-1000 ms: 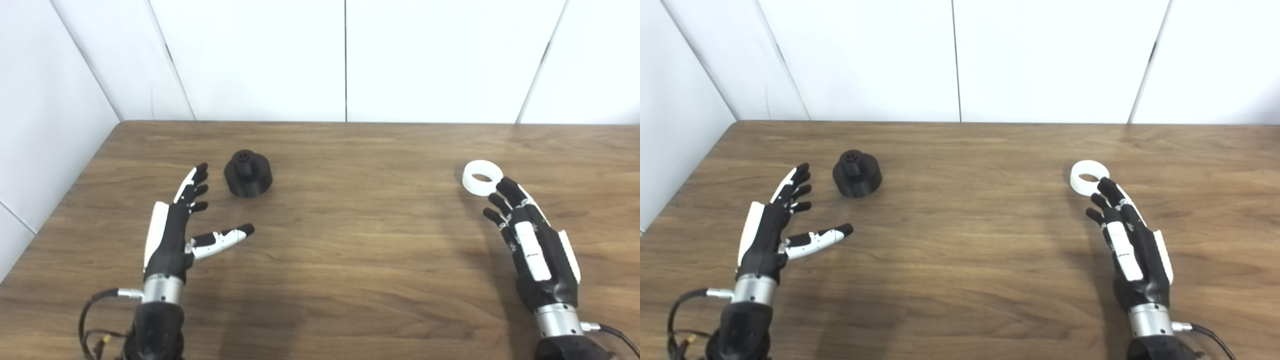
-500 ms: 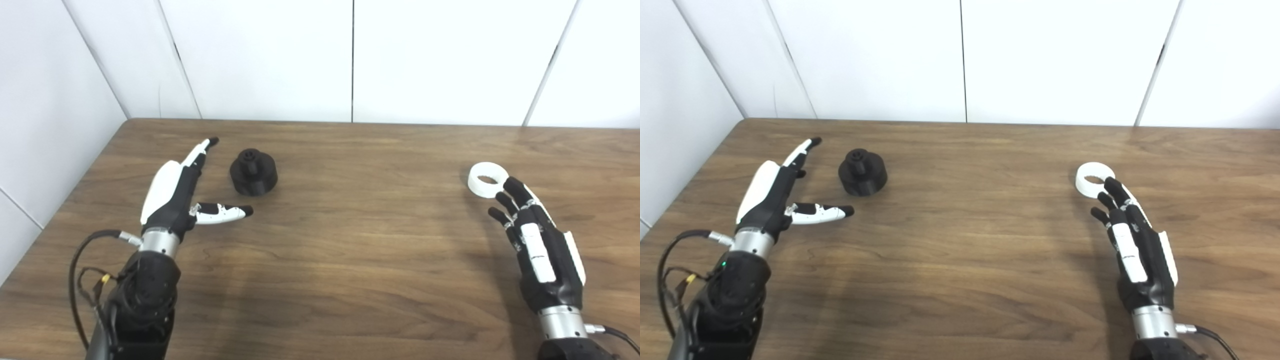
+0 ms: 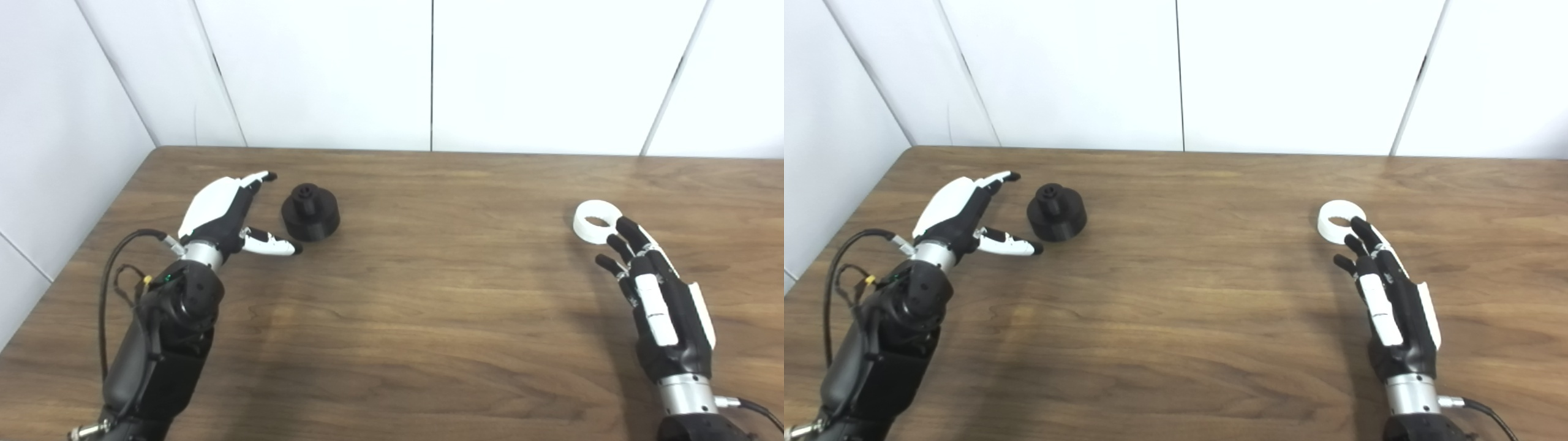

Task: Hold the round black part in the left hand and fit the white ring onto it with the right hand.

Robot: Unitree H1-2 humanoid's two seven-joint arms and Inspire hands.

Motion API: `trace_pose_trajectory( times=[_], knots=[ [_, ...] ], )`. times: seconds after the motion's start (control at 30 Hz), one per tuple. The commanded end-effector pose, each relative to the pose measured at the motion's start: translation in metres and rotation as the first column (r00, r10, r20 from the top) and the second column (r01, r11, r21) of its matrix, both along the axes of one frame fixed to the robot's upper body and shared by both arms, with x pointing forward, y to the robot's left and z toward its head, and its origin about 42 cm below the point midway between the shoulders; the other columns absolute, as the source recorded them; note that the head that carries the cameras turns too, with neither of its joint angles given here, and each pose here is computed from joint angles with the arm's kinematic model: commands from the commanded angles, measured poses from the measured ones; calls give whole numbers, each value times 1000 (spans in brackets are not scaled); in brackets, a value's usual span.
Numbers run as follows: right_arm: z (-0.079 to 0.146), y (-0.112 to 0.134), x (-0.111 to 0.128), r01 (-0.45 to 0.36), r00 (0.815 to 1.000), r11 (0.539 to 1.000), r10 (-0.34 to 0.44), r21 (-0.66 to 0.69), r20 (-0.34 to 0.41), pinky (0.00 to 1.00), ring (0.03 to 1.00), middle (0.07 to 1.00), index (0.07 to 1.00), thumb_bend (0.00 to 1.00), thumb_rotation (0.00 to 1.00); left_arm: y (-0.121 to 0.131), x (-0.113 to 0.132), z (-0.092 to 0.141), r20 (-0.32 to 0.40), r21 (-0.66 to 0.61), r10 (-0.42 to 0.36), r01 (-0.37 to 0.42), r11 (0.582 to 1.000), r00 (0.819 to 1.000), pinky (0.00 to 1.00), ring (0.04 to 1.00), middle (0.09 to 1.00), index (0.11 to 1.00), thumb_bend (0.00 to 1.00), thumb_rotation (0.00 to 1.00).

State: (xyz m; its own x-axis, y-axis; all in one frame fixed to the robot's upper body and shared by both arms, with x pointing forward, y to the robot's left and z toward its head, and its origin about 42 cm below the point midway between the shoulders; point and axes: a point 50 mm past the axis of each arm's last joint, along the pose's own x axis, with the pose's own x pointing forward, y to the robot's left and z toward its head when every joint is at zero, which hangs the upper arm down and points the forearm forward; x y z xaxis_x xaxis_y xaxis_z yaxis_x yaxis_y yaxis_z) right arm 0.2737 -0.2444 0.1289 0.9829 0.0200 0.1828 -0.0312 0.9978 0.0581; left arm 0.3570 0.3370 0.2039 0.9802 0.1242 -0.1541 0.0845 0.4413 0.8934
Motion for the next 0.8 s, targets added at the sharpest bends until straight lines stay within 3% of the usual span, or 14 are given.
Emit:
trace_pose_trajectory(
  times=[0.0,0.37,0.77],
  knots=[
    [-20,6,-9,9,999,999,-7,39,-48,823,912,926,865,587,727,8,19,32,104,91,-19,10,996,994,929,982,944,887,943,245],
    [-23,9,-9,22,999,999,-20,37,-48,812,901,920,858,589,736,18,51,36,67,189,-57,44,981,996,927,985,934,867,949,281],
    [-25,11,-10,39,998,999,-38,31,-42,798,883,900,850,589,739,19,72,40,28,213,-61,54,976,998,886,970,926,863,940,287]
  ],
)
